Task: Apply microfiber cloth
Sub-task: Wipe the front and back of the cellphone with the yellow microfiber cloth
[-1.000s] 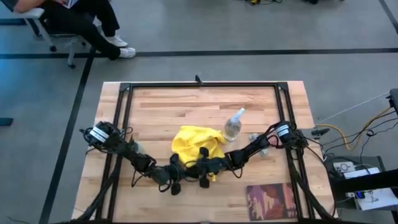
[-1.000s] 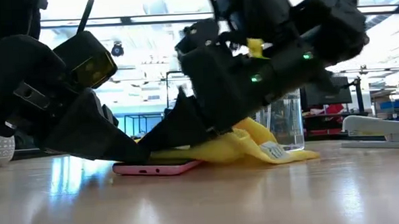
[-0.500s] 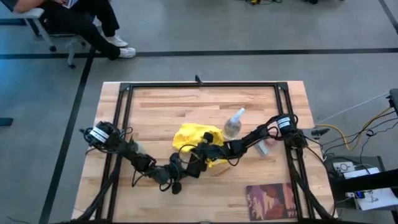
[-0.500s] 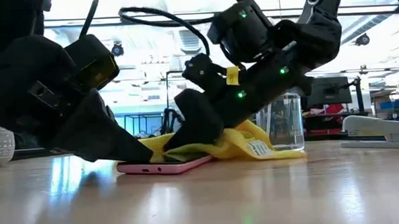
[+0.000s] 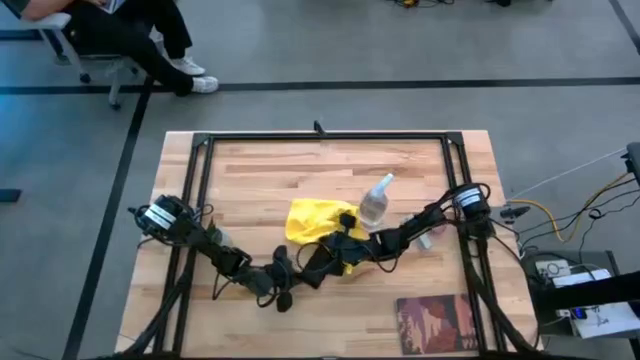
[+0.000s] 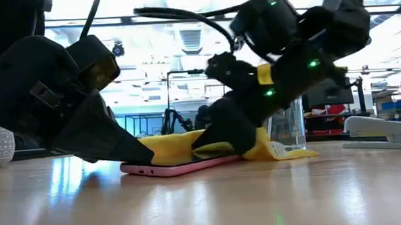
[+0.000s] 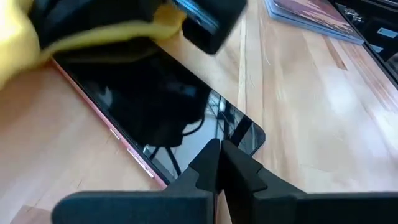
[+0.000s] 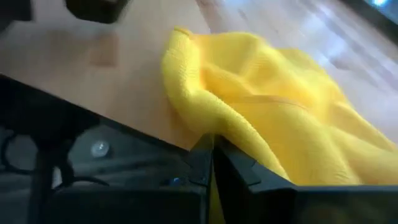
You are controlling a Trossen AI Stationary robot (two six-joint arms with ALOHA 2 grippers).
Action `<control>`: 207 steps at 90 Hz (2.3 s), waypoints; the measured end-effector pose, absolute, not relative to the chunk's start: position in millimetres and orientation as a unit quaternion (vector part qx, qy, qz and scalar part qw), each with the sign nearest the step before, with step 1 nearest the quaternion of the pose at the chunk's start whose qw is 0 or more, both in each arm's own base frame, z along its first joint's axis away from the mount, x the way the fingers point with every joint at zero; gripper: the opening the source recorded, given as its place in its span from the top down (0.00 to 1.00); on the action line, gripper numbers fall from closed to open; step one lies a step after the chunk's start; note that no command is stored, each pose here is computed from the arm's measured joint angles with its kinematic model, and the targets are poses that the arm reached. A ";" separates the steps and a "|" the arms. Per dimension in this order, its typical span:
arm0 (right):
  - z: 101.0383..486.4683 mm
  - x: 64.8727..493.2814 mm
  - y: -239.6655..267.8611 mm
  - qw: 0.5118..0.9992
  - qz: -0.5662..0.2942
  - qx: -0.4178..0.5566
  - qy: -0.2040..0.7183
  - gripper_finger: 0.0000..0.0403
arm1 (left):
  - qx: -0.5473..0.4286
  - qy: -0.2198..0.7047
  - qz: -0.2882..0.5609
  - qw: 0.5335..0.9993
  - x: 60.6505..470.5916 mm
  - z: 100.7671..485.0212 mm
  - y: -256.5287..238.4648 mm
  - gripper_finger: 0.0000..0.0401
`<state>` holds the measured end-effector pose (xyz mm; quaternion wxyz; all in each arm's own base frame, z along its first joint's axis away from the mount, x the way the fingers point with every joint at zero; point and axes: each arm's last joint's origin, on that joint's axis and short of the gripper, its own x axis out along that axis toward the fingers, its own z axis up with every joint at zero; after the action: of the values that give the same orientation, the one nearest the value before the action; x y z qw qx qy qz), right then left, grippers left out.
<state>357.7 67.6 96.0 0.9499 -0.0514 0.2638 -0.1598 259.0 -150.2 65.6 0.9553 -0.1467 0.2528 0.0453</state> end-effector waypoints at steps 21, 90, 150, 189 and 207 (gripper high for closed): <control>100.2 324.1 60.0 0.949 -0.181 -0.003 0.257 1.00 | -0.150 0.277 0.028 0.949 254.1 69.0 -152.0 1.00; 109.6 348.8 84.9 0.966 -0.131 0.033 0.218 1.00 | -0.132 0.272 0.026 0.953 253.5 79.5 -148.4 1.00; 103.3 329.4 82.5 0.942 -0.123 0.036 0.312 1.00 | -0.128 0.296 0.040 0.946 249.9 77.2 -146.0 1.00; 110.2 345.6 96.0 0.959 -0.067 0.033 0.273 1.00 | -0.084 0.323 0.063 0.941 237.3 107.3 -133.7 1.00; 93.9 367.0 100.0 0.961 -0.075 0.035 0.263 1.00 | -0.092 0.318 0.072 0.941 239.5 105.5 -134.7 1.00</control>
<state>367.0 100.0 93.9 0.9611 0.0354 0.2633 -0.0750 239.5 -134.7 105.5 0.9408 -0.0920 0.3183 0.0718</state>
